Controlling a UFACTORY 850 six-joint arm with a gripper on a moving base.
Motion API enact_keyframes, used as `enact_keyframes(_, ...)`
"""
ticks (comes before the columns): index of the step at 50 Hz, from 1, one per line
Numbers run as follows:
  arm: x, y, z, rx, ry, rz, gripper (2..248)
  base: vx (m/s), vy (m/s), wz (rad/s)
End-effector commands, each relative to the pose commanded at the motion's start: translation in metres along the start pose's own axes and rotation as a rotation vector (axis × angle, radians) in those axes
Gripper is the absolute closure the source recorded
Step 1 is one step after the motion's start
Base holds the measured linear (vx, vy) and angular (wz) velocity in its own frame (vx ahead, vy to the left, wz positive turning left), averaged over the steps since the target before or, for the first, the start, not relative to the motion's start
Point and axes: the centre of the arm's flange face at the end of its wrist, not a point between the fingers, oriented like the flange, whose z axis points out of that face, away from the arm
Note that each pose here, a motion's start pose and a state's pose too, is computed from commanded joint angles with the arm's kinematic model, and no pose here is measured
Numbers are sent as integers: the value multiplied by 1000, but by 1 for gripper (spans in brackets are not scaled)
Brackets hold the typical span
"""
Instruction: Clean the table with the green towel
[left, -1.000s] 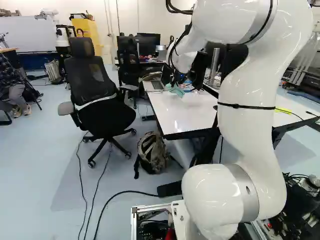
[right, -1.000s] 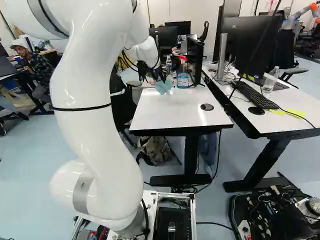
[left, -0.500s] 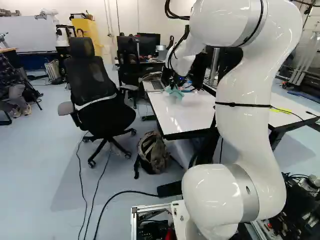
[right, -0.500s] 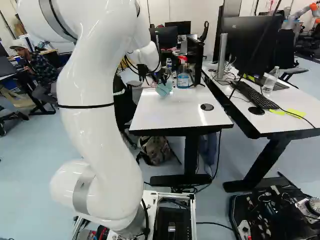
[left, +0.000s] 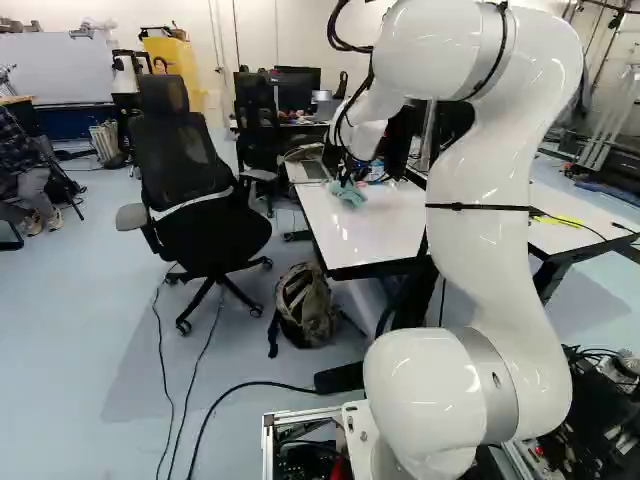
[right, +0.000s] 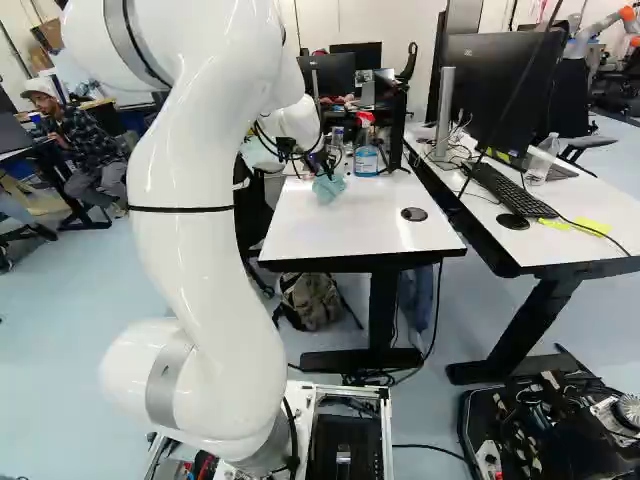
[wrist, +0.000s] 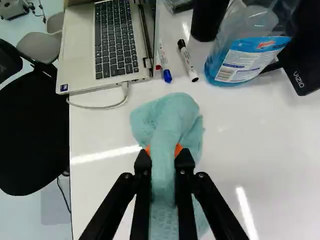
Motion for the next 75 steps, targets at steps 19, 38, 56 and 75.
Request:
enact_keyframes(19,0,0,0,0,-3,0,197,0,0,0)
enact_keyframes(38,-4,0,6,-1,-28,0,197,0,0,0)
enact_keyframes(56,-9,1,17,-1,-43,0,197,0,0,0)
enact_keyframes(75,-11,1,16,-1,-66,0,197,0,0,0)
